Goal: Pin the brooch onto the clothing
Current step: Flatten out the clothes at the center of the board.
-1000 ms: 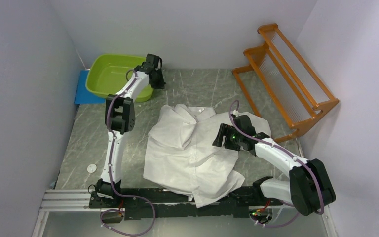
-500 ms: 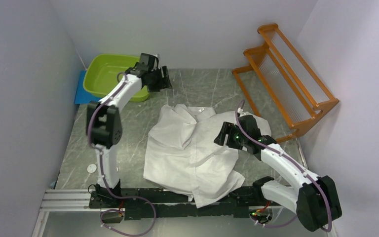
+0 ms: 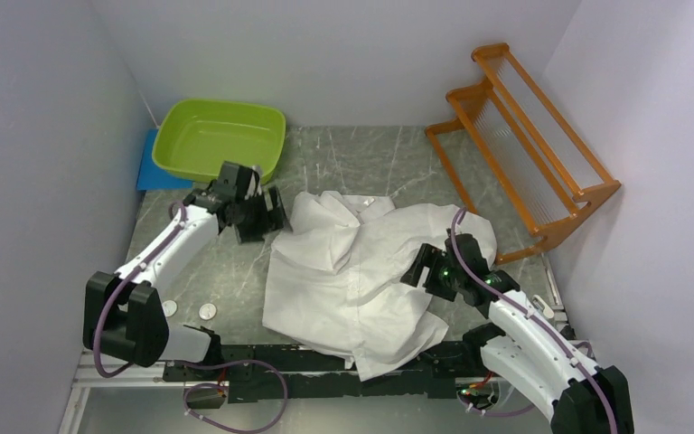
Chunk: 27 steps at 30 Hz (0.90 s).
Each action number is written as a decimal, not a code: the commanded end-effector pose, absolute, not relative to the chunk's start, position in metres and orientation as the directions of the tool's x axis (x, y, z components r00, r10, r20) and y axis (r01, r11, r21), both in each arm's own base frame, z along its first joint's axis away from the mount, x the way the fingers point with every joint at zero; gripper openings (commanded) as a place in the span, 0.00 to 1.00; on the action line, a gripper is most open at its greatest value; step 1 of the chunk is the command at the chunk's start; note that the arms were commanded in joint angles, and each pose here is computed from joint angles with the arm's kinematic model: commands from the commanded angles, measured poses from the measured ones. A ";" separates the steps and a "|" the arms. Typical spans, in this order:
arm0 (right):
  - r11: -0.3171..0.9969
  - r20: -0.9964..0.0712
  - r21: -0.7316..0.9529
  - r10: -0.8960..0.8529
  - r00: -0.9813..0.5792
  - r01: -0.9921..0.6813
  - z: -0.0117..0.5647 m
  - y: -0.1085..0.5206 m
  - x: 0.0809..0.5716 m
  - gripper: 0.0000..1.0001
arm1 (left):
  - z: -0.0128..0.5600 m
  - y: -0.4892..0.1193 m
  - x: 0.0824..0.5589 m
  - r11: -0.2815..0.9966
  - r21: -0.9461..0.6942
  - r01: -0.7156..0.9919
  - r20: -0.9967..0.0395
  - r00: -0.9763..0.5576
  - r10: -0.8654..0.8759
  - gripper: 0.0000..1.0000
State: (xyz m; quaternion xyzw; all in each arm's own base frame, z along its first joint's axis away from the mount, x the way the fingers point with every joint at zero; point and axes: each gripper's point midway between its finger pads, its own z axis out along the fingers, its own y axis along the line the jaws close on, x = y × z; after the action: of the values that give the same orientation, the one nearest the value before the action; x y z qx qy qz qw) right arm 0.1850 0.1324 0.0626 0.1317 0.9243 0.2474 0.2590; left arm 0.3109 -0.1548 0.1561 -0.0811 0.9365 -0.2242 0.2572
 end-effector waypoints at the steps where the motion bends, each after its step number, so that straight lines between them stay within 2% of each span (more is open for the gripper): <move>1: 0.846 -0.344 0.465 0.446 -0.826 0.262 0.046 0.114 0.168 0.80 | 0.112 -0.138 0.249 0.885 -0.412 -0.214 -0.249 -0.908 -0.336 0.86; 5: 0.845 -0.307 0.433 0.466 -0.830 0.315 0.035 0.108 0.158 0.81 | 0.085 -0.136 0.219 0.866 -0.415 -0.279 -0.158 -0.915 -0.371 0.87; 11: 0.839 -0.262 0.449 0.452 -0.853 0.306 0.019 0.116 0.153 0.81 | 0.052 -0.152 0.204 0.826 -0.471 -0.310 -0.046 -0.926 -0.374 0.85; 12: 0.836 -0.256 0.460 0.446 -0.858 0.298 0.017 0.119 0.154 0.79 | 0.047 -0.154 0.204 0.821 -0.480 -0.310 -0.033 -0.928 -0.370 0.83; 14: 0.833 -0.241 0.480 0.428 -0.871 0.276 0.016 0.125 0.155 0.71 | 0.037 -0.157 0.204 0.815 -0.483 -0.320 -0.009 -0.929 -0.371 0.78; 17: 0.824 -0.249 0.515 0.408 -0.878 0.237 0.023 0.134 0.162 0.51 | 0.029 -0.163 0.206 0.798 -0.507 -0.327 0.013 -0.928 -0.372 0.64; 20: 0.824 -0.312 0.538 0.393 -0.865 0.180 0.043 0.138 0.178 0.36 | 0.033 -0.169 0.213 0.779 -0.540 -0.317 0.002 -0.927 -0.376 0.40; 25: 0.825 -0.458 0.559 0.388 -0.800 0.081 0.094 0.143 0.215 0.15 | 0.063 -0.178 0.245 0.769 -0.585 -0.256 -0.072 -0.929 -0.364 0.06; 27: 0.826 -0.505 0.561 0.388 -0.771 0.049 0.113 0.146 0.235 0.09 | 0.076 -0.179 0.264 0.788 -0.573 -0.226 -0.110 -0.931 -0.348 0.03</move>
State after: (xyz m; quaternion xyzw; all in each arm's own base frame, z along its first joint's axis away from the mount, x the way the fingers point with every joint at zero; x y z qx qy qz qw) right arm 0.1848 0.1357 0.0543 0.1511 0.9323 0.2430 0.2213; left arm 0.2160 -0.1652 0.0380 -0.1851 0.9469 -0.2586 0.0471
